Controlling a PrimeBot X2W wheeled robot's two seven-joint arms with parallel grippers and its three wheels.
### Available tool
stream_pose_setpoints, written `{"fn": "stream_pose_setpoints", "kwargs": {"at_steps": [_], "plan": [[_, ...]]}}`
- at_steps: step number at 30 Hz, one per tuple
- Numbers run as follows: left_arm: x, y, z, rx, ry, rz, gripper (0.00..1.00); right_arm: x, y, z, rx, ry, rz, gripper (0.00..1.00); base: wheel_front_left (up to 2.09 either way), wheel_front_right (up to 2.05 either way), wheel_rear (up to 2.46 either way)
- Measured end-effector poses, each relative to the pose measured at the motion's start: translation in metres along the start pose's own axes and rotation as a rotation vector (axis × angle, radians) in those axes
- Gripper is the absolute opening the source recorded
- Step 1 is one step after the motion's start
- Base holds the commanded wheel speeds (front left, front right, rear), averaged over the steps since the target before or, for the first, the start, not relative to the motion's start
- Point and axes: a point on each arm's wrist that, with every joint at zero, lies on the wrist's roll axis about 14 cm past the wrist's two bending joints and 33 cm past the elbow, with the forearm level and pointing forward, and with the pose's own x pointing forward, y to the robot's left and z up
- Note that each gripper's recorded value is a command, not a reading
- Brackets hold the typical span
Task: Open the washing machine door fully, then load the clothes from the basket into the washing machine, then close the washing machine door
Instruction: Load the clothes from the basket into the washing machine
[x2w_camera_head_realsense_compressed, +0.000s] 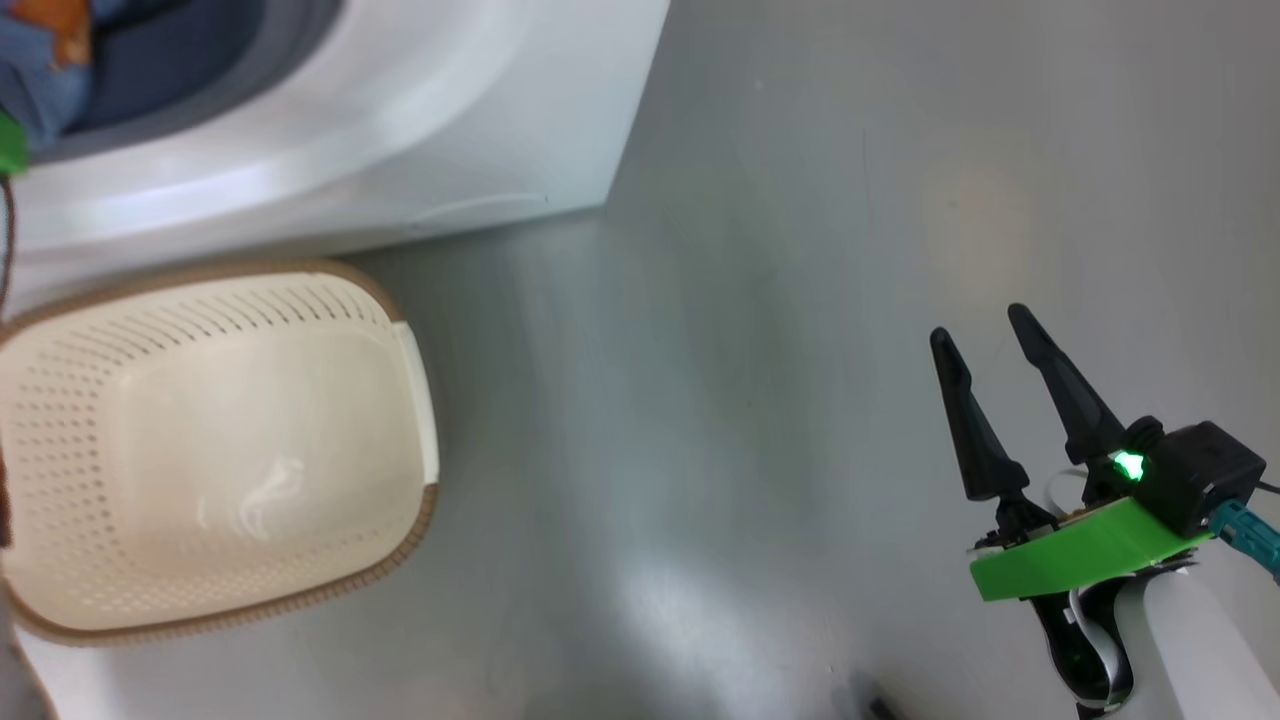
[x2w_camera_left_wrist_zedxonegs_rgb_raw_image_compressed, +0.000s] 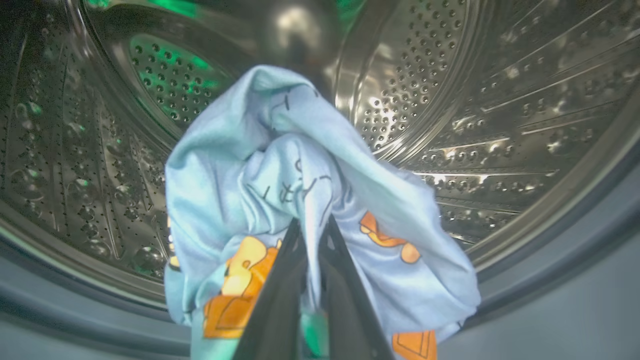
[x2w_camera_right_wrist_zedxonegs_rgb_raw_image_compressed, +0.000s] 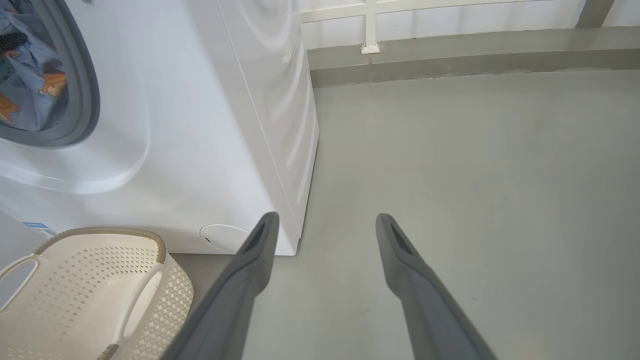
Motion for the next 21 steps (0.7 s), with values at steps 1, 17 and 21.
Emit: {"fn": "stream_pose_setpoints", "kwargs": {"at_steps": [1,17,21], "plan": [[0.006,-0.001,-0.005,0.003,0.009,-0.004,0.0,0.002,-0.001,-0.004,0.0,0.009,-0.002,1.0,0.0,0.0,0.0],[0.069,-0.004,-0.064,0.051,0.012,-0.017,0.0,0.026,-0.003,-0.072,0.022,0.147,-0.002,1.0,0.0,0.0,0.0],[0.078,-0.007,-0.038,0.092,-0.096,-0.012,0.0,0.026,-0.003,-0.08,0.024,0.165,-0.002,1.0,0.0,0.0,0.0]]}}
